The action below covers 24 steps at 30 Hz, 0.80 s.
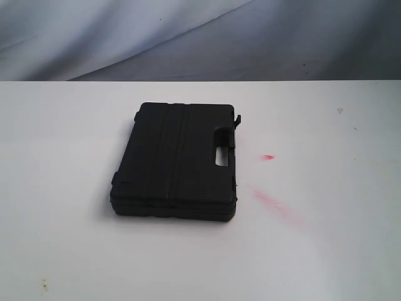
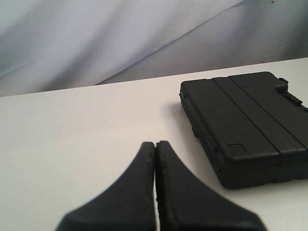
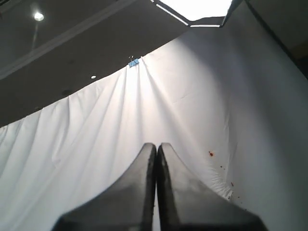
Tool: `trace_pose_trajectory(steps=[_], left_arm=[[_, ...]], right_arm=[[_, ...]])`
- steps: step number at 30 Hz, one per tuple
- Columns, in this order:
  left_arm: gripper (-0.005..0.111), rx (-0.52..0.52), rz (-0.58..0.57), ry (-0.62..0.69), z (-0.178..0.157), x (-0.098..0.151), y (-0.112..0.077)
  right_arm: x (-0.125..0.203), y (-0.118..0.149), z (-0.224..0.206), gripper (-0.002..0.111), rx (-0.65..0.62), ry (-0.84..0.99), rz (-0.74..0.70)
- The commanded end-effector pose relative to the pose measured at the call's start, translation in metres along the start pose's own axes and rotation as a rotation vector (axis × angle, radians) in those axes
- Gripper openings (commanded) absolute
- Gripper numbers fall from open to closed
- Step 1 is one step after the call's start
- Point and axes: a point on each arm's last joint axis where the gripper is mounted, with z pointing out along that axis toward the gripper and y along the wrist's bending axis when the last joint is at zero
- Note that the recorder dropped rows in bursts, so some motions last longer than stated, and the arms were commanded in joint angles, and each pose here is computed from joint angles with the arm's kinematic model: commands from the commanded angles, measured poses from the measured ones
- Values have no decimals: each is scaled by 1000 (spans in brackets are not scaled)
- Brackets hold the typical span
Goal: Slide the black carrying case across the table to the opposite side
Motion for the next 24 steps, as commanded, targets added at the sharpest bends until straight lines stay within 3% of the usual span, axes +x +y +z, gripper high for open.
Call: trace_pose_trajectory(steps=[1, 6, 9, 12, 18, 24], left_arm=[[0, -4, -4, -15, 0, 0, 0], [0, -4, -4, -15, 0, 0, 0], [0, -4, -4, -15, 0, 0, 0], [0, -4, -4, -15, 0, 0, 0], [0, -4, -4, -15, 0, 0, 0], [0, -4, -4, -15, 0, 0, 0]], right_arm=[[0, -2, 0, 0, 15, -1, 30], [0, -3, 0, 0, 30, -5, 87], [0, -3, 0, 0, 27, -12, 246], [-1, -2, 0, 0, 20, -14, 250], [-5, 15, 4, 0, -113, 47, -27], [-58, 43, 21, 0, -120, 57, -152]])
